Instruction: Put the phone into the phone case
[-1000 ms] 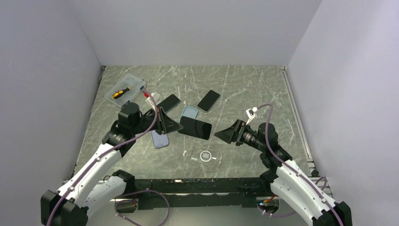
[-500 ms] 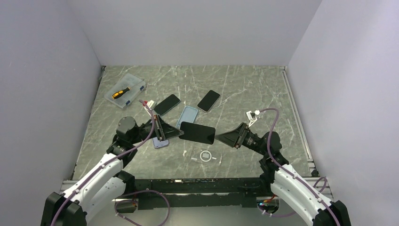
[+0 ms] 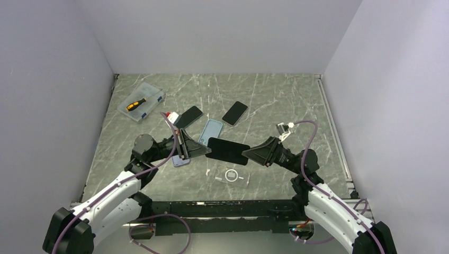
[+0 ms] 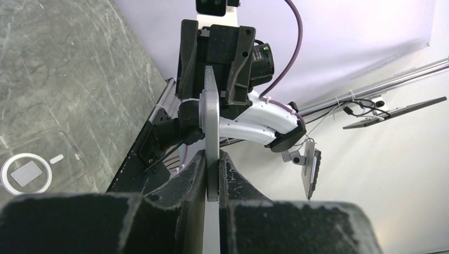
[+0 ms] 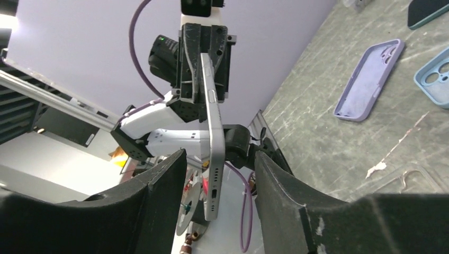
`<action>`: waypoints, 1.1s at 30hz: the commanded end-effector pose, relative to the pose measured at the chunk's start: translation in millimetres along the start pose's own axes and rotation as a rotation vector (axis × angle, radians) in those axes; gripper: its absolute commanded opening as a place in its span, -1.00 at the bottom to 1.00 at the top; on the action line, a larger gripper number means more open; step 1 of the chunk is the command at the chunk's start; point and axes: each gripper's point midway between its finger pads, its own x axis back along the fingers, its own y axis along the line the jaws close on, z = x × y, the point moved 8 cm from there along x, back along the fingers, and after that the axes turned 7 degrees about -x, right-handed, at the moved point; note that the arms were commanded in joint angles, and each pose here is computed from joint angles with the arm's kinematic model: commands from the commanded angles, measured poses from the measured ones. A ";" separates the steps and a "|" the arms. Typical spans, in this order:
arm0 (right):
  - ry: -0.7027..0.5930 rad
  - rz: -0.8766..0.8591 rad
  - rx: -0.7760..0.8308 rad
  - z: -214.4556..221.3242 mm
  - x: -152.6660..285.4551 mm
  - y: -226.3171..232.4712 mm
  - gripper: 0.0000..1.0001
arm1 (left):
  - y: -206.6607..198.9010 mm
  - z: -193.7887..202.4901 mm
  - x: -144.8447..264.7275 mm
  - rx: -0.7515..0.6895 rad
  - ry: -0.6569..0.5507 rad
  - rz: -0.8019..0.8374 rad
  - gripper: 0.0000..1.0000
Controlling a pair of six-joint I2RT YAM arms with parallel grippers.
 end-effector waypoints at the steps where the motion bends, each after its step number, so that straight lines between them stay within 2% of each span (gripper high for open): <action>1: -0.006 -0.103 0.068 -0.5 2.3 18.8 -0.02 | -21.2 -7.2 -2.1 -0.090 -0.019 0.099 -1.00; 5: 0.004 -0.112 0.067 1.3 3.6 20.1 -0.21 | -23.1 -9.8 -3.1 -0.109 -0.018 0.084 -1.00; 10: 0.027 -0.119 0.055 4.7 5.1 19.5 -0.33 | -24.0 -11.8 -4.6 -0.116 -0.017 0.085 -1.00; 21: 0.073 -0.084 0.030 10.8 7.6 12.8 -0.40 | -26.9 -17.6 -8.9 -0.127 -0.011 0.090 -1.00; 25: 0.078 -0.087 0.030 10.9 7.4 13.7 -0.62 | -26.6 -19.1 -10.0 -0.134 -0.008 0.080 -1.00; 29: 0.074 -0.091 0.034 9.5 6.6 15.4 -1.00 | -26.3 -19.4 -10.7 -0.135 -0.003 0.084 -1.00; 33: 0.064 -0.106 0.050 8.2 6.5 19.1 -1.00 | -23.0 -17.0 -10.5 -0.126 0.015 0.073 -1.00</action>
